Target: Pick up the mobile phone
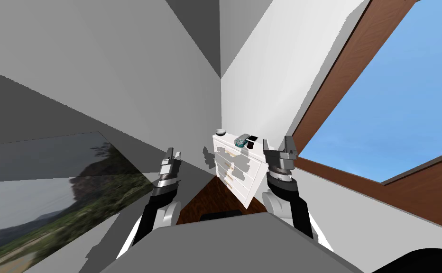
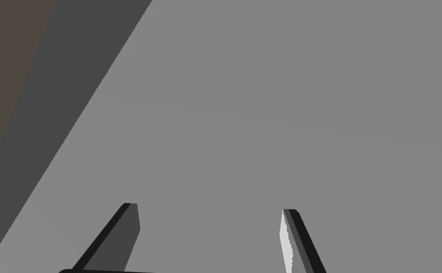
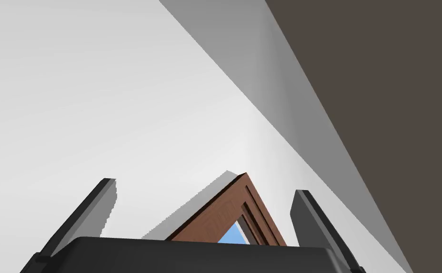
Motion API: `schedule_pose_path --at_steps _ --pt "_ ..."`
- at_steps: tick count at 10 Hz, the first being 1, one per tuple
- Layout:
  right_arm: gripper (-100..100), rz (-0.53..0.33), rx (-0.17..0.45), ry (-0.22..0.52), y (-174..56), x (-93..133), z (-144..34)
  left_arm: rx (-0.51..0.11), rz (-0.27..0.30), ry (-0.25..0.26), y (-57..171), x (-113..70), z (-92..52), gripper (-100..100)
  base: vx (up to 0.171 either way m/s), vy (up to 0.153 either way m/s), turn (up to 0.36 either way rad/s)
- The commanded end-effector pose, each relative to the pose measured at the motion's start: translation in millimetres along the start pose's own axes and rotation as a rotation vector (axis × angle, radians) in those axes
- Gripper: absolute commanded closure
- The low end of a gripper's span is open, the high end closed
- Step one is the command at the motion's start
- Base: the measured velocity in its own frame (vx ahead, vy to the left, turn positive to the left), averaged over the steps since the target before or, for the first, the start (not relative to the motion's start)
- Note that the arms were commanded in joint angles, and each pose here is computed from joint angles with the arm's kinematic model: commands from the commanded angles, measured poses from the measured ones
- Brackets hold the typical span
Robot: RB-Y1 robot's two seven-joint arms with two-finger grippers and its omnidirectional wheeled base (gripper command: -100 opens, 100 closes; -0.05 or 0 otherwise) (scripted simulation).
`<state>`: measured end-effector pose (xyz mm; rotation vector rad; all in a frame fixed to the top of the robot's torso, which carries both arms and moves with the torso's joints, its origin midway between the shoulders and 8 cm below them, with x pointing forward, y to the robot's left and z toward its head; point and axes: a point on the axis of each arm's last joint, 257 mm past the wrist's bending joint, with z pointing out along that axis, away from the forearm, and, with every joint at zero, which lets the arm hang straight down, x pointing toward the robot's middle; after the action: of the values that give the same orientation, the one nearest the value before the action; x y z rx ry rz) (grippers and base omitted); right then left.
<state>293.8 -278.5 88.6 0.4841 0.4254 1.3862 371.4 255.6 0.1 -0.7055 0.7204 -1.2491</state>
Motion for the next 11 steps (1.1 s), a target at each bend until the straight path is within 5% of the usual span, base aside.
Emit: schedule_pose_path --at_steps 1,5,11 --pt "-100 -0.051 0.005 0.051 -3 6 -0.8 0.000 0.000 0.000 0 0.0 0.0 0 0.005 -0.004 0.031" --pt "-100 -0.216 0.006 0.156 -12 15 -4.3 0.000 0.000 0.000 0 0.0 0.0 0 0.014 -0.013 0.030" --pt "-100 -0.586 -0.027 0.325 -30 23 -12.7 0.000 0.000 0.000 0 0.0 0.0 0 0.020 -0.021 0.050"
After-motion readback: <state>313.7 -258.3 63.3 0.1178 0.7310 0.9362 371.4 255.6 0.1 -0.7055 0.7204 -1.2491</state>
